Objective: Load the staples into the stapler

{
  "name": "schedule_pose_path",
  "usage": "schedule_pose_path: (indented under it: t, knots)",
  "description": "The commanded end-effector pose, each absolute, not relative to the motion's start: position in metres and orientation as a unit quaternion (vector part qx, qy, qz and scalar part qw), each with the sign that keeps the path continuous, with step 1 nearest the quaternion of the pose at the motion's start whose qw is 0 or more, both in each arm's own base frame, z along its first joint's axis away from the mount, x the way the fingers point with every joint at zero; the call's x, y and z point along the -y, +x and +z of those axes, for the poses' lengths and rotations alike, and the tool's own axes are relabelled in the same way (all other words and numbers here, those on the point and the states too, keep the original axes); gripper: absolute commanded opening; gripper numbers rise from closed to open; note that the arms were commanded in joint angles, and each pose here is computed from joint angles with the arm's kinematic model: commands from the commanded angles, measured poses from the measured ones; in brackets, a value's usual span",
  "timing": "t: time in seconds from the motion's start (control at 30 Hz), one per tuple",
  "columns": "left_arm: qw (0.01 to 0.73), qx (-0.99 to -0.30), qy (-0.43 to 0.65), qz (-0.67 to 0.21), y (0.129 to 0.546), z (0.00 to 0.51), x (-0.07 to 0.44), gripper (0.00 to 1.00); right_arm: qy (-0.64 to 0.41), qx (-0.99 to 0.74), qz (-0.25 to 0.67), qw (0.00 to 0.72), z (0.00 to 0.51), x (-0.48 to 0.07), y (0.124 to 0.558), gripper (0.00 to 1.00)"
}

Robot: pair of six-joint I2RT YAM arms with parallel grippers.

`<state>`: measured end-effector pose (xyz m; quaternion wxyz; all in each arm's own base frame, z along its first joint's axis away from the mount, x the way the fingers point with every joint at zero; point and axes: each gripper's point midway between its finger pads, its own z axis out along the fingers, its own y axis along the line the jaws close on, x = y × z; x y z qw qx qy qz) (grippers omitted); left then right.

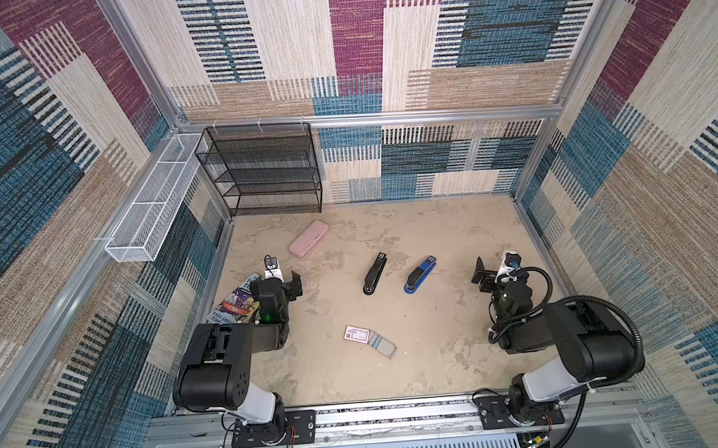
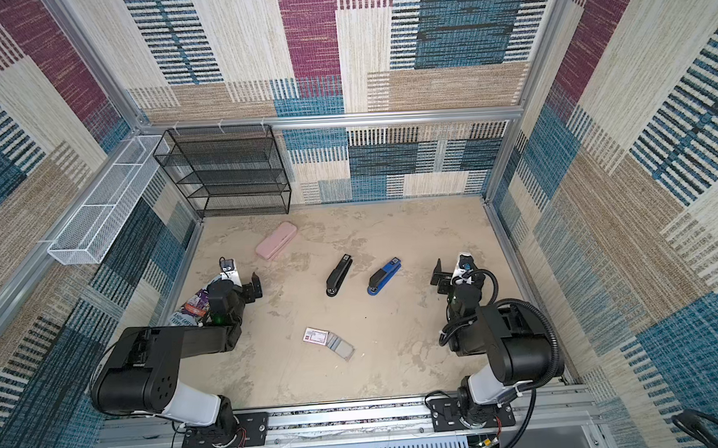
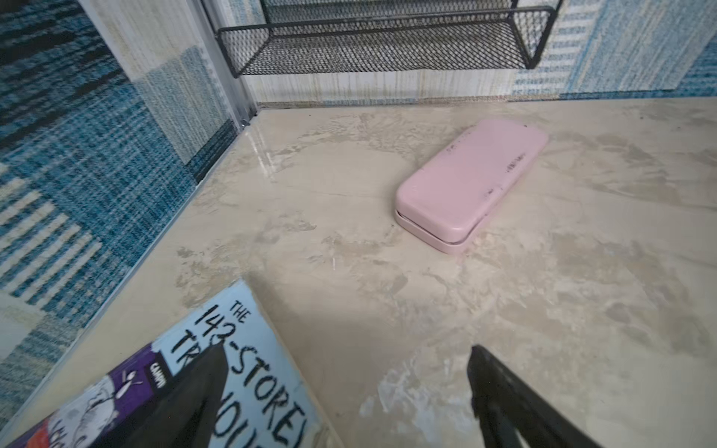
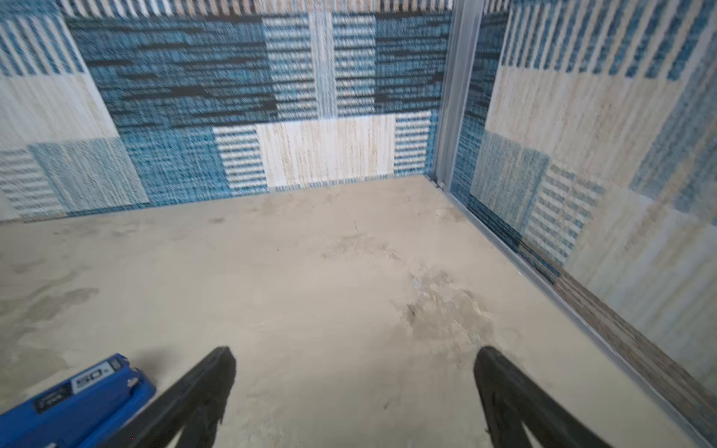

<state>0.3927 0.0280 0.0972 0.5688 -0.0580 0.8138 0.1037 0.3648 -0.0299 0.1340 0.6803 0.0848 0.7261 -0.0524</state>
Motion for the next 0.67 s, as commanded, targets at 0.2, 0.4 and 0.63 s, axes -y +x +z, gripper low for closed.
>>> schedule_pose_path:
  t: [0.2,0.4,0.63]
  knots:
    - [0.573,-0.811,-0.061,0.102,0.395,0.0999,-0.0283,0.99,0.06,-0.713,-0.025,0.698,0.1464,0.0188,0.3685,1.0]
    - [0.569,-0.814,-0.061,0.102,0.3958,0.0976,-0.028,0.99,0.06,-0.713,-0.025,0.698,0.1466,0.0186,0.3686,1.0]
    - [0.569,-0.815,-0.06,0.094,0.3961,0.0977,-0.0282,0.99,0.06,-0.714,-0.025,0.697,0.1461,0.0187,0.3687,1.0]
